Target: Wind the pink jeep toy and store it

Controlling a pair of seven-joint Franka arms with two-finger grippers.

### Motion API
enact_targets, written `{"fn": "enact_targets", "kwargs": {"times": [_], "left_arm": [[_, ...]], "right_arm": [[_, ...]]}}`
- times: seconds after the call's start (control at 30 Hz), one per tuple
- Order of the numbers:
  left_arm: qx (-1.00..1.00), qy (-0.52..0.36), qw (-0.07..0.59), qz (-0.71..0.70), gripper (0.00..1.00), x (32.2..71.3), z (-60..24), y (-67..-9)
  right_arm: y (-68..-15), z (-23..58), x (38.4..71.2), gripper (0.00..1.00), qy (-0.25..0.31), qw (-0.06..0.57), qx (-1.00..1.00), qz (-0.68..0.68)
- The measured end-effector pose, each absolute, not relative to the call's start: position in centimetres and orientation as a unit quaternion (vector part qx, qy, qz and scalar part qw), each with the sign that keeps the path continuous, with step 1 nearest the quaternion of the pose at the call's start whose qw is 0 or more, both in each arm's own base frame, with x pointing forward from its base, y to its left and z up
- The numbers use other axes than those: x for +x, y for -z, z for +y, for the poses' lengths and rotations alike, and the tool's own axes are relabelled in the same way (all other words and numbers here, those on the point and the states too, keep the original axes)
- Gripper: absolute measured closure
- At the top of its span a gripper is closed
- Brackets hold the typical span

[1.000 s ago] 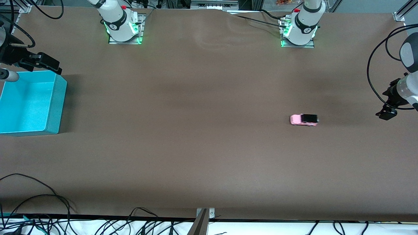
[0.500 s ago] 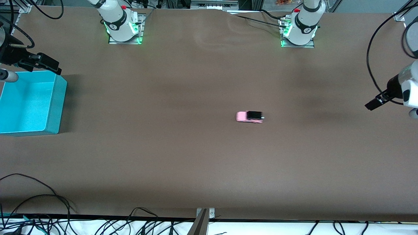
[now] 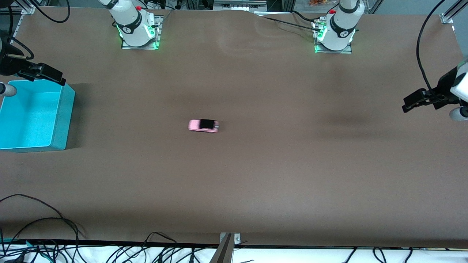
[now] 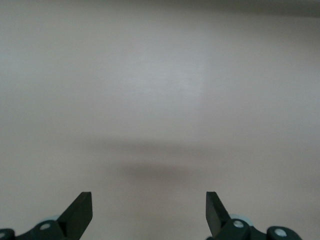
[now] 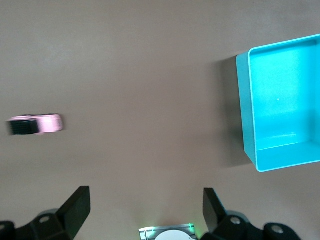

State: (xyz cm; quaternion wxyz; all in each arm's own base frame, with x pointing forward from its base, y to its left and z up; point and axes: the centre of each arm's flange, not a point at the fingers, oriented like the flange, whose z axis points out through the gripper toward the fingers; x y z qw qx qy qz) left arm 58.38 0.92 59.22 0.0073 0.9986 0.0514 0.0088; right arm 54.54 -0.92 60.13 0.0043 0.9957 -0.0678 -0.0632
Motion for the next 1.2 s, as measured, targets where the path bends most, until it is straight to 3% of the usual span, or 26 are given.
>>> {"fn": "enact_targets", "kwargs": {"times": [0.3,1.2], "left_arm": [[0.999,-0.03,0.026,0.034,0.0,58.5,0.1,-61.9],[0.999,-0.001,0.026,0.02,0.0,57.6,-0.9,-62.9]], "right_arm": [[-60.1,-1.9,54.4,0.0,0.068,0.004,0.995,-0.076],[-57.7,-2.6,54.7,0.0,0.083,0.008,0.989,-0.123]]}}
